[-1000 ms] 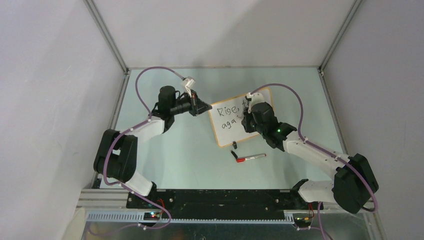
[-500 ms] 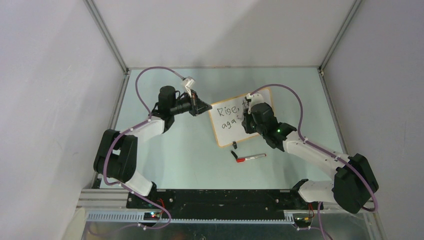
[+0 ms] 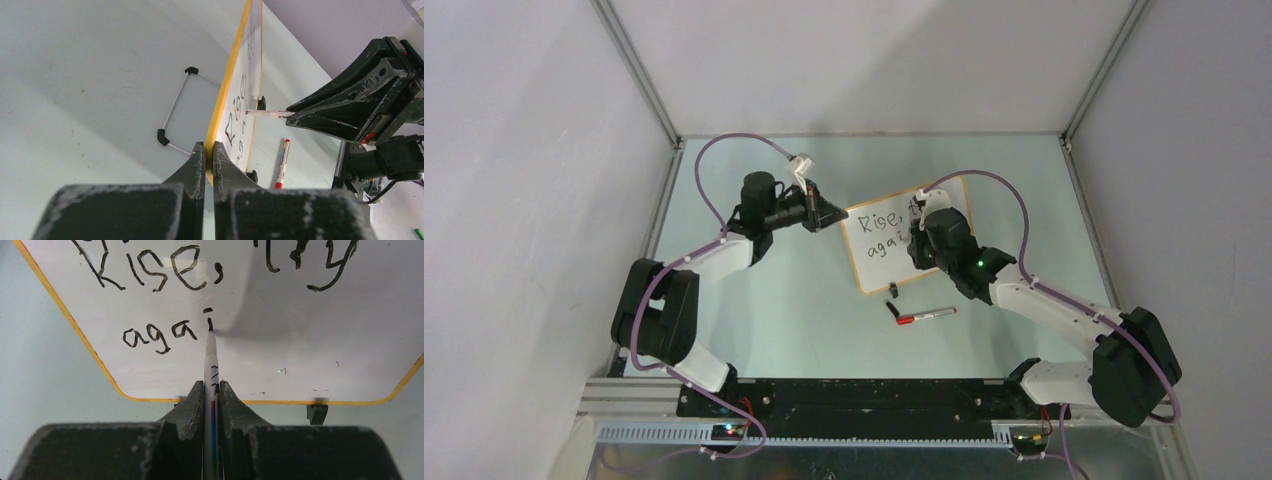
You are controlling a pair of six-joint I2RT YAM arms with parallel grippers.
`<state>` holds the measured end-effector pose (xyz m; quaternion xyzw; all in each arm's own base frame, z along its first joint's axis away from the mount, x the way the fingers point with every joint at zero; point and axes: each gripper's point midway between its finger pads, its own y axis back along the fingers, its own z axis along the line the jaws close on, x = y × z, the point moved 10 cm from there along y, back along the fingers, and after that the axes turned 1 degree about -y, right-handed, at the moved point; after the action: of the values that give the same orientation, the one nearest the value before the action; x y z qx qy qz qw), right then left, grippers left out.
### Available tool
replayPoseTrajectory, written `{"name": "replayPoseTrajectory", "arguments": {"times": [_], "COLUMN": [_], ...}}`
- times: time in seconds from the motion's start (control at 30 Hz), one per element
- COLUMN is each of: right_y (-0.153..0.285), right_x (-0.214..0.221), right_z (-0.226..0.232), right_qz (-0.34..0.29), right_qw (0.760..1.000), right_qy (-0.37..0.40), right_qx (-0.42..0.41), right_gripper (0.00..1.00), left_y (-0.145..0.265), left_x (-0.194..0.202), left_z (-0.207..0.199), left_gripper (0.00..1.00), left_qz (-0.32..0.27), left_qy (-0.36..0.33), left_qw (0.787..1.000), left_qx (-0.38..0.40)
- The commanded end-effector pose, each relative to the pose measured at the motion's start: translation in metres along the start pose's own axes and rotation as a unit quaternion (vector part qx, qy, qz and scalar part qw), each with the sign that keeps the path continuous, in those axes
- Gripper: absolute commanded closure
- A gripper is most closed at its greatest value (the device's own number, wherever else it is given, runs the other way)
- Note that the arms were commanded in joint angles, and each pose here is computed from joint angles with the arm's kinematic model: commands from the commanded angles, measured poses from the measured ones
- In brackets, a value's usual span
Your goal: Write a sentence on the whiteboard
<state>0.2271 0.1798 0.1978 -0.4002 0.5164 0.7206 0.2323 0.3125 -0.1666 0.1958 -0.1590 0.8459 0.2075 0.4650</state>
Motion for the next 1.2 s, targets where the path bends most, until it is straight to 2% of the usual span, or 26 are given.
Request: {"name": "replayPoseTrajectory", "arguments": {"times": [0.0, 0.33, 1.17], "right_y": [0.006, 0.026, 0.007], "right_x": [0.000, -0.018, -0.022], "right_z": [-0.001, -0.005, -0.004], "right_qz": [-0.007, -0.061, -0.048], "right_qw": [1.000, 0.998, 0.999], "right_qy": [-0.004, -0.009, -0.017], "right_qx": [0.009, 0.007, -0.015], "right_gripper": [1.00, 1.00, 1.00], "left_y": [-0.002, -0.001, -0.001], "left_x": [-0.003, -0.004, -0.004], "left_z": [-0.005, -0.005, -0.005], "left_gripper": [0.97, 0.97, 0.97], "left_qz": [0.010, 0.009, 0.009], "left_qy": [-0.018, -0.019, -0.020], "left_qw": [1.000, 1.000, 1.000], "left_qx": [-0.003, -0.005, -0.002]}}
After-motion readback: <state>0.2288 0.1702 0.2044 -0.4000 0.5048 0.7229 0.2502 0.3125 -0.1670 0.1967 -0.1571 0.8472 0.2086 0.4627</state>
